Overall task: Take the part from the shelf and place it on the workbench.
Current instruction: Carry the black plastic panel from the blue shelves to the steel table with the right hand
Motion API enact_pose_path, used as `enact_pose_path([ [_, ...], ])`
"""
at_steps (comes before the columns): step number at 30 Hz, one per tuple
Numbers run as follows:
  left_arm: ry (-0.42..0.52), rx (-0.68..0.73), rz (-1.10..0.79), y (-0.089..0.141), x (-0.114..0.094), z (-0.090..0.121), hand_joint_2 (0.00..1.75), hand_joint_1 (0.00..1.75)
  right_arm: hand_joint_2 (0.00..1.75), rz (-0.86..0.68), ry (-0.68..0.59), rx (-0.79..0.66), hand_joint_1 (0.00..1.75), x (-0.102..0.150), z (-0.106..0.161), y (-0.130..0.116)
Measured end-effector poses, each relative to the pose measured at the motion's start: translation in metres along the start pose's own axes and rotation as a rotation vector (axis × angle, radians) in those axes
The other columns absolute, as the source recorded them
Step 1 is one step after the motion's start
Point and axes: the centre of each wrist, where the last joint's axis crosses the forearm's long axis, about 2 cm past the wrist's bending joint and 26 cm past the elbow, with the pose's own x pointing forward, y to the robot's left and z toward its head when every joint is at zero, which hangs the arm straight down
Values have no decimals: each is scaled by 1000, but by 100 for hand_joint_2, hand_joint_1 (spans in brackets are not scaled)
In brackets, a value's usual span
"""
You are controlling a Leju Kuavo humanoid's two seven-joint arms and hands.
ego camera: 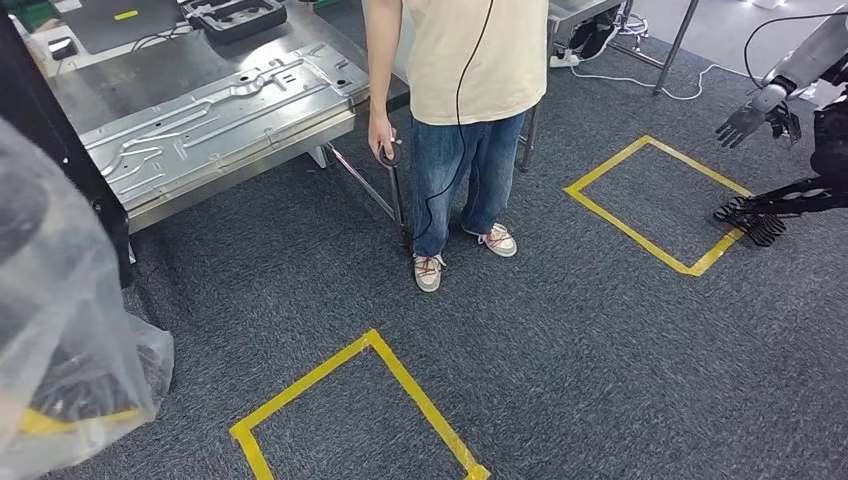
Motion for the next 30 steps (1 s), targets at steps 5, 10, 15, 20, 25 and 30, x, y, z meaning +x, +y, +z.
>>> enact_pose_path([
  [5,-7,0,-2,0,2,-3,175,175,0,-4,0,4,0,-1,1,2],
  [10,-7,-15,-5,-2,2,-2,175,175,0,-6,3,11,0,-2,1,4],
  [15,-22,-13,-1,-2,6,-6,175,175,0,-12,0,32,0,-1,2,7],
  [20,-20,-25,1,-3,8,-9,175,175,0,-10,0,75,0,-2,3,10],
  [25,-6,-48,0,-7,7,-7,175,175,0,-10,7,95,0,-5,4,14],
  [30,-10,-49,10,-8,7,-9,175,175,0,-8,5,110,0,-4,4,14],
])
